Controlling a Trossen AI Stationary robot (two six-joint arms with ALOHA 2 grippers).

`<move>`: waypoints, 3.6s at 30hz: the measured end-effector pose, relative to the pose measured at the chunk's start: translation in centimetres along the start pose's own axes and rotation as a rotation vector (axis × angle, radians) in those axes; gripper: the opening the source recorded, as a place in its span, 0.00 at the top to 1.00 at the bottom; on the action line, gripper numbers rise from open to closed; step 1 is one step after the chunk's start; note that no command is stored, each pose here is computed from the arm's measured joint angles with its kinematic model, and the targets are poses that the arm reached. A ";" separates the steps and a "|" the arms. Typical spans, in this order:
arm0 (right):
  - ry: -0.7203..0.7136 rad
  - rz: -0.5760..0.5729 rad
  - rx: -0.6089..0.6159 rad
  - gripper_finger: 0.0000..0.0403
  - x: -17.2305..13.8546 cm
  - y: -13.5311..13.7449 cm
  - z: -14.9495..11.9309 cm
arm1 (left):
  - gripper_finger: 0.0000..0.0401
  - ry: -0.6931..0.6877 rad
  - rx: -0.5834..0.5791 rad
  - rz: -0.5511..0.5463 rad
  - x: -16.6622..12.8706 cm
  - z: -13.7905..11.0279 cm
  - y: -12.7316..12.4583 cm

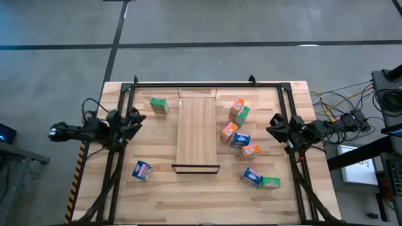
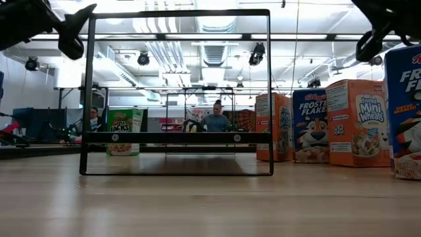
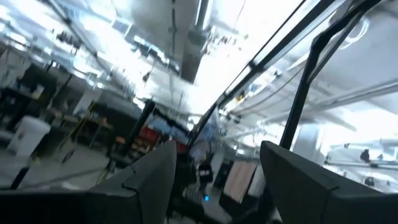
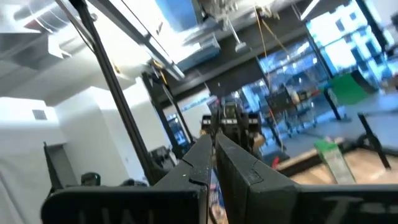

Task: Stack cereal on shelf
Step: Put the bottom left blue cereal box on the shelf

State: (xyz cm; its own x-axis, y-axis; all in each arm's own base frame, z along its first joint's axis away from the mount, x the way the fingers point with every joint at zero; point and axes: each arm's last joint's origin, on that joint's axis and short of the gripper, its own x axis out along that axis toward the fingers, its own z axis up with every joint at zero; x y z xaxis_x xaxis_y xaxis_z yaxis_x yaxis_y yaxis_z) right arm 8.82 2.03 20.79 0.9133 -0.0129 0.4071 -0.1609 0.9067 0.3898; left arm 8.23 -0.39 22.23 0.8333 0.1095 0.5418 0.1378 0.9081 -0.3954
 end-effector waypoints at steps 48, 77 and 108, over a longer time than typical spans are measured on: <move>0.062 -0.164 -0.301 0.97 6.2 3.5 6.1 | 0.46 1.218 -0.530 1.108 9.8 2.6 -6.2; 0.046 -0.176 -0.358 0.97 6.0 3.5 6.5 | 0.35 1.633 -0.393 1.493 10.5 -4.8 -11.5; 0.043 -0.175 -0.364 0.97 6.0 3.6 6.7 | 0.53 1.753 -0.286 1.475 8.7 -9.4 -10.7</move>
State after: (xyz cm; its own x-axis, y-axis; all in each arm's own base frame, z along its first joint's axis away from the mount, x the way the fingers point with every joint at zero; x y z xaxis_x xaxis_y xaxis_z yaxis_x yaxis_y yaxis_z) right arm 11.25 2.36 30.13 0.9311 -0.1700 0.3227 0.1346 0.9824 0.1292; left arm 19.05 -12.97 24.25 -0.1238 -0.0650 -0.9902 -0.8701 0.4868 0.0768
